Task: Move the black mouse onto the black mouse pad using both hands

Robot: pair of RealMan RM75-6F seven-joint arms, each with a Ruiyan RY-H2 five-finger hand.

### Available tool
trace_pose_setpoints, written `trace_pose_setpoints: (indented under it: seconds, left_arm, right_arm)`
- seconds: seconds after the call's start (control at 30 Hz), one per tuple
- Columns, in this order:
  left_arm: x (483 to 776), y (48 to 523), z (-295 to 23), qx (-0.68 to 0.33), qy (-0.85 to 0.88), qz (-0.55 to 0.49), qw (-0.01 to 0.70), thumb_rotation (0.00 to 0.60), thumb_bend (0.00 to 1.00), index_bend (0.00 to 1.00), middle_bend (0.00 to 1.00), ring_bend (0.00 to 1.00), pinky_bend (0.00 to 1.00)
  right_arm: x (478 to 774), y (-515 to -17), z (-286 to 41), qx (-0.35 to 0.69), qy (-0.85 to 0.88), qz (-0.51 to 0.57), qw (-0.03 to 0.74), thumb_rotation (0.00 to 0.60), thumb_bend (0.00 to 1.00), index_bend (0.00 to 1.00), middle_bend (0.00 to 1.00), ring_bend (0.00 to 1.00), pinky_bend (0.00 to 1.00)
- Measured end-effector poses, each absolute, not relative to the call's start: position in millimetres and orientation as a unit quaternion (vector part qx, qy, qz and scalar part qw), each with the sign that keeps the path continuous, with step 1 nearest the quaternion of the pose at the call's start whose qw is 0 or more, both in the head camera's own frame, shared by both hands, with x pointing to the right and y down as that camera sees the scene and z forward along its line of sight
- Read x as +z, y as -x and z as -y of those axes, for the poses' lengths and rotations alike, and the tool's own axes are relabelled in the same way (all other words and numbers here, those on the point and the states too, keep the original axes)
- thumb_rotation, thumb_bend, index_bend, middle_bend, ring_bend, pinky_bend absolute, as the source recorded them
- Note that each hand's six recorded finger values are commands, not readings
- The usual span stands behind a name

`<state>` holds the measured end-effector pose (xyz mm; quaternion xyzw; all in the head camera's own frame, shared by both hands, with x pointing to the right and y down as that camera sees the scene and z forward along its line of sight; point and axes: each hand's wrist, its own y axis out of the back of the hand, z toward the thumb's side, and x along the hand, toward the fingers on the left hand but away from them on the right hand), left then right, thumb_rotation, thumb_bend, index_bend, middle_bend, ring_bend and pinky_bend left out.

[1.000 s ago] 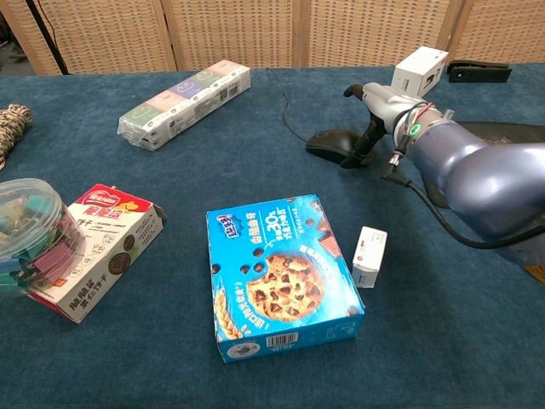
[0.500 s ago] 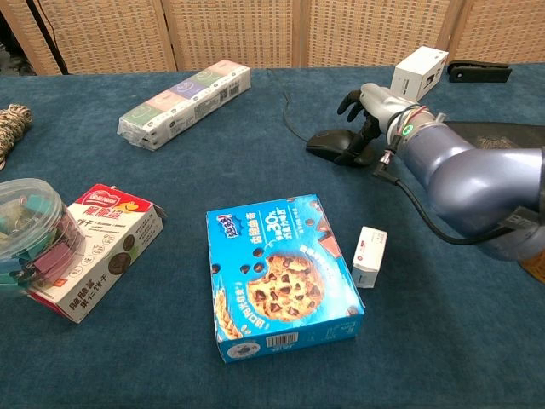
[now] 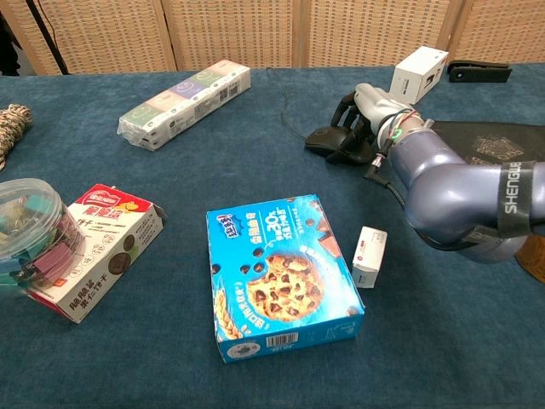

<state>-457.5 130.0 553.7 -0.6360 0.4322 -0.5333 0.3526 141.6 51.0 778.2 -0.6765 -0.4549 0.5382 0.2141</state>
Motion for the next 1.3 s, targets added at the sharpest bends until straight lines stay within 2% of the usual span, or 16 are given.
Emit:
trace_pose_setpoints:
  seconds: [0.17, 0.37, 0.77, 1.07, 1.3]
  left_arm:
    - [554, 456, -131, -0.533, 0.638, -0.430, 0.352, 0.600, 0.02, 0.00, 0.00, 0.00, 0.00]
    - [555, 454, -132, -0.533, 0.641, -0.426, 0.351, 0.600, 0.02, 0.00, 0.00, 0.00, 0.00]
    - [559, 448, -134, -0.529, 0.656, -0.411, 0.348, 0.600, 0.02, 0.00, 0.00, 0.00, 0.00]
    - [558, 445, -139, -0.525, 0.662, -0.405, 0.349, 0.600, 0.02, 0.00, 0.00, 0.00, 0.00]
    - [560, 442, -140, -0.524, 0.670, -0.397, 0.344, 0.600, 0.02, 0.00, 0.00, 0.00, 0.00]
  right_arm:
    - [771, -141, -47, 0.522, 0.674, 0.475, 0.218, 0.600, 0.31, 0.48, 0.48, 0.40, 0.47]
    - [758, -149, -38, 0.504, 0.664, 0.506, 0.220, 0.600, 0.39, 0.48, 0.49, 0.40, 0.47]
    - [729, -211, -24, 0.524, 0.596, 0.569, 0.214, 0.600, 0.47, 0.48, 0.49, 0.40, 0.47]
    - [703, -281, -42, 0.548, 0.534, 0.615, 0.191, 0.600, 0.52, 0.48, 0.49, 0.41, 0.47]
    - [685, -340, -76, 0.586, 0.455, 0.651, 0.161, 0.600, 0.53, 0.48, 0.49, 0.41, 0.47]
